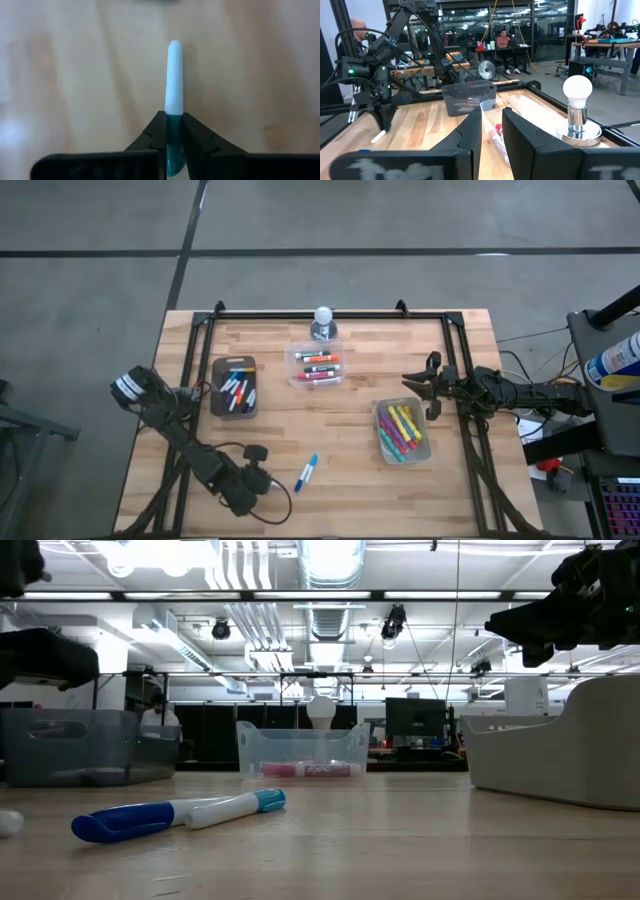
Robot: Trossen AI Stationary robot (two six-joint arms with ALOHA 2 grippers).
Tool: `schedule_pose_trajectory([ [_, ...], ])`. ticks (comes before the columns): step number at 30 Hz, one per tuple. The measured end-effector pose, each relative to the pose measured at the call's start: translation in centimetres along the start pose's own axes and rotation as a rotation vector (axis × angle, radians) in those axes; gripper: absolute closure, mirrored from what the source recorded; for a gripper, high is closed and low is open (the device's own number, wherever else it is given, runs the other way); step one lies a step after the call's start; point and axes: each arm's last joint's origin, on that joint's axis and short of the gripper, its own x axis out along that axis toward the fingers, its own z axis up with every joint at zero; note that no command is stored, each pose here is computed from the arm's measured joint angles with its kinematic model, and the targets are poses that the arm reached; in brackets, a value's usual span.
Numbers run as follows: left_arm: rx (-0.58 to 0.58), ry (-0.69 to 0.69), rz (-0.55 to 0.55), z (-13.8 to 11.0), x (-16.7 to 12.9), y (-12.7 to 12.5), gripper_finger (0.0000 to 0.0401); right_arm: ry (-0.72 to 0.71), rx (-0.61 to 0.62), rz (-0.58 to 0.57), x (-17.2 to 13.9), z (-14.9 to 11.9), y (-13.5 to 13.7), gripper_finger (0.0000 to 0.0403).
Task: Pick & Place Markers
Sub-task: Put the green mini marker into the transparent black bin
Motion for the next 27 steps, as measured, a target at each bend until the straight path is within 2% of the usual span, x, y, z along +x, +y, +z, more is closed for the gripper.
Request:
schedule_pose_trajectory([
  [7,0.015,0.126,0.143,1.0,-2.1,1.5,0.0373,0.000,-0.001,0.000,0.0,0.0,0.0,0.0335],
  [12,0.004,0.193,0.248,1.8,-5.1,2.6,0.0374,0.000,-0.001,0.000,0.0,0.0,0.0,0.0335],
  [21,0.057,0.245,0.597,1.9,-11.8,5.9,0.0375,0.000,0.000,0.000,0.0,0.0,0.0,0.0335],
  [24,0.018,0.252,0.651,1.6,-13.0,7.6,0.0375,0.000,-0.001,0.000,0.0,0.0,0.0,0.0335],
  [27,-0.098,0.270,0.701,1.0,-13.8,9.5,0.0375,0.000,0.000,0.000,0.0,0.0,0.0,0.0335],
])
